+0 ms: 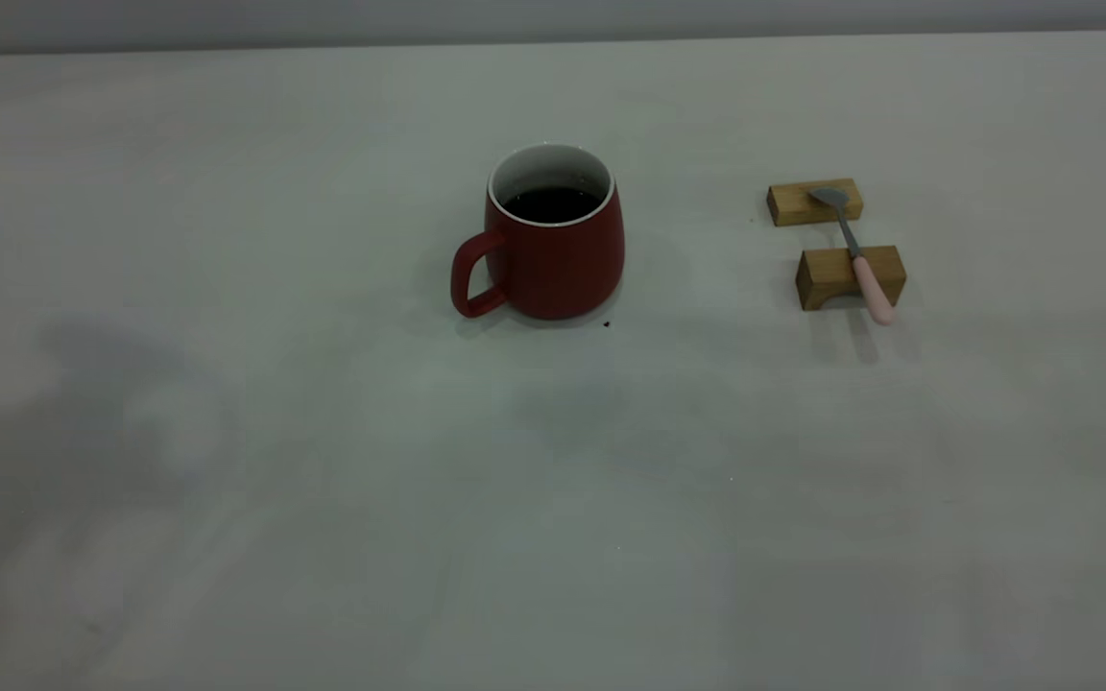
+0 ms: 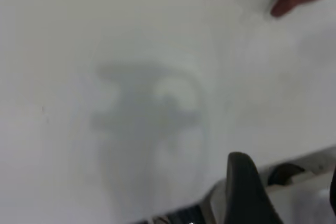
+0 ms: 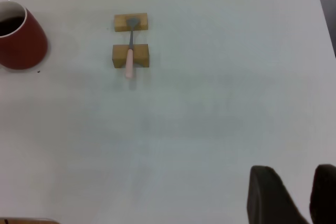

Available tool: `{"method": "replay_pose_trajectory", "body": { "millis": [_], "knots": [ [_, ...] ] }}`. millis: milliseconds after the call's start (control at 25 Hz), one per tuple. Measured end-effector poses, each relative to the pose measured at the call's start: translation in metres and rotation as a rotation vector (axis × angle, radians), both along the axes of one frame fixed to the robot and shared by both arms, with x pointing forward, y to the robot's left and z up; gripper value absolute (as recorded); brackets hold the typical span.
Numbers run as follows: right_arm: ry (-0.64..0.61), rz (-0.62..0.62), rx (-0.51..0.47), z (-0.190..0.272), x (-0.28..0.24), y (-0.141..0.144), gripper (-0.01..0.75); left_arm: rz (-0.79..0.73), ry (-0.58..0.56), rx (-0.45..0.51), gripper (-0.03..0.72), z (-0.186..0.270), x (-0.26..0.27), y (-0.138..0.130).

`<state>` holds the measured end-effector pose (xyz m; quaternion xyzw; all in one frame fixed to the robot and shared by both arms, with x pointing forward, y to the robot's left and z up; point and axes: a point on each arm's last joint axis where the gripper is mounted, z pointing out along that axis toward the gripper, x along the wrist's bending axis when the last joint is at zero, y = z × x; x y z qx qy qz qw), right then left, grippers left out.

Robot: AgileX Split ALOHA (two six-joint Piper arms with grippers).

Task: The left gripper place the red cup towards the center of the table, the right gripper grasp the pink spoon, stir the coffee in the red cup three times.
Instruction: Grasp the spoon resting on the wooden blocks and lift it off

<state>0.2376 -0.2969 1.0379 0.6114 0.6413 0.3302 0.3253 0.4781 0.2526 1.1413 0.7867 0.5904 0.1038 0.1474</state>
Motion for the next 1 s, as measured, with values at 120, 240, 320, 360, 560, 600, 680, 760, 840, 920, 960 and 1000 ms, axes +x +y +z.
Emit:
{"method": "replay_pose_trajectory", "body": {
  "millis": [120, 240, 320, 360, 560, 600, 680, 760, 840, 920, 960, 1000],
  "knots": [
    [0.0, 0.0, 0.0, 0.0, 0.0, 0.0, 0.238, 0.046, 0.029, -0.008, 0.459, -0.016, -0.042, 0.008],
    [0.0, -0.001, 0.001, 0.0, 0.0, 0.0, 0.238, 0.093, 0.057, 0.003, 0.459, -0.037, -0.081, 0.017],
    [0.0, -0.001, 0.001, 0.0, 0.0, 0.0, 0.238, 0.107, 0.057, 0.018, 0.459, -0.049, -0.103, 0.023],
    [0.0, -0.001, 0.001, 0.0, 0.0, 0.0, 0.238, 0.111, 0.051, 0.024, 0.463, -0.055, -0.114, 0.026],
    [0.0, -0.001, 0.001, 0.0, 0.0, 0.0, 0.238, 0.141, -0.022, 0.007, 0.49, -0.073, -0.159, 0.035],
    [0.0, -0.001, 0.001, 0.0, 0.0, 0.0, 0.238, 0.139, -0.046, 0.002, 0.493, -0.076, -0.167, 0.037],
    [0.0, 0.0, 0.0, 0.0, 0.0, 0.0, 0.238, 0.13, -0.096, -0.013, 0.496, -0.082, -0.183, 0.039],
    [0.0, 0.0, 0.0, 0.0, 0.0, 0.0, 0.238, 0.118, -0.155, -0.022, 0.496, -0.087, -0.196, 0.042],
    [0.0, 0.0, 0.0, 0.0, 0.0, 0.0, 0.238, 0.11, -0.207, -0.043, 0.498, -0.093, -0.204, 0.042],
    [0.0, 0.0, 0.0, 0.0, 0.0, 0.0, 0.238, 0.108, -0.242, -0.055, 0.499, -0.101, -0.212, 0.043],
    [0.0, 0.0, 0.0, 0.0, 0.0, 0.0, 0.238, 0.107, -0.252, -0.057, 0.5, -0.105, -0.215, 0.044],
    [0.0, 0.0, 0.0, 0.0, 0.0, 0.0, 0.238, 0.106, -0.262, -0.06, 0.5, -0.107, -0.218, 0.044]
  ]
}}
